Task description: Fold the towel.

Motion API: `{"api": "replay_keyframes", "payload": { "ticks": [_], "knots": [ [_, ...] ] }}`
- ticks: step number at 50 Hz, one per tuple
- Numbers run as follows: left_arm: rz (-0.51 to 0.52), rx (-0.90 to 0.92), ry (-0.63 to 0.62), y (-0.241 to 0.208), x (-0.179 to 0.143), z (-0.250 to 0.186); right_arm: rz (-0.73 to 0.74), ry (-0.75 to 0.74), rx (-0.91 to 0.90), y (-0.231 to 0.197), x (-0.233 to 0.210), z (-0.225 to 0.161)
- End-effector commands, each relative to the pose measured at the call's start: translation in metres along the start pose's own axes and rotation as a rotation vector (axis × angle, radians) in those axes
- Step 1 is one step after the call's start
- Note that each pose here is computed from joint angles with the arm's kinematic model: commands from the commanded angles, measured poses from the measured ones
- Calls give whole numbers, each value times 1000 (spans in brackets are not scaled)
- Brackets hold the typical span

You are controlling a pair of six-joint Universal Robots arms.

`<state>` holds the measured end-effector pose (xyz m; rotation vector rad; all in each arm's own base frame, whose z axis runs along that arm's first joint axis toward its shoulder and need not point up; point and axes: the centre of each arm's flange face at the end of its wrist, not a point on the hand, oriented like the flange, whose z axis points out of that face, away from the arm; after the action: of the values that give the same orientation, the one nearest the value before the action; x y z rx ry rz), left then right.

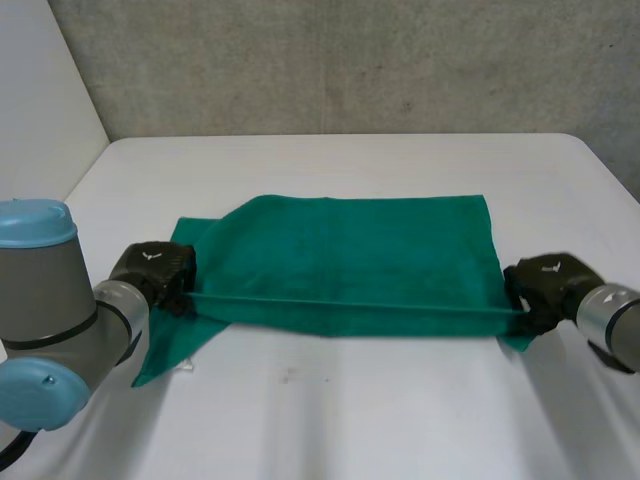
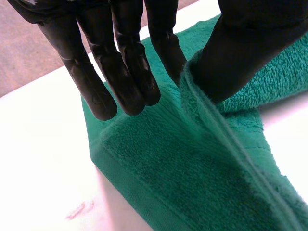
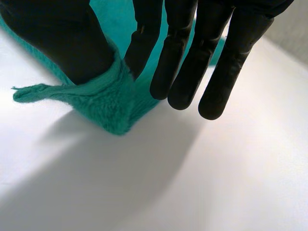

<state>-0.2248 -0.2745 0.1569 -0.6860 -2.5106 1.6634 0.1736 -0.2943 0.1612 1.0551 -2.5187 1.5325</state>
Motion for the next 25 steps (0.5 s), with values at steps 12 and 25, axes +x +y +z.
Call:
{"api": "replay_keyframes", "payload": {
  "ticks": [12, 25],
  "knots": [
    [357, 160, -83, -54, -12, 66, -328, 89, 98, -115, 1, 35],
    [279, 1114, -473, -277, -61, -14, -160, 577, 963, -290, 84, -53]
  ]
}}
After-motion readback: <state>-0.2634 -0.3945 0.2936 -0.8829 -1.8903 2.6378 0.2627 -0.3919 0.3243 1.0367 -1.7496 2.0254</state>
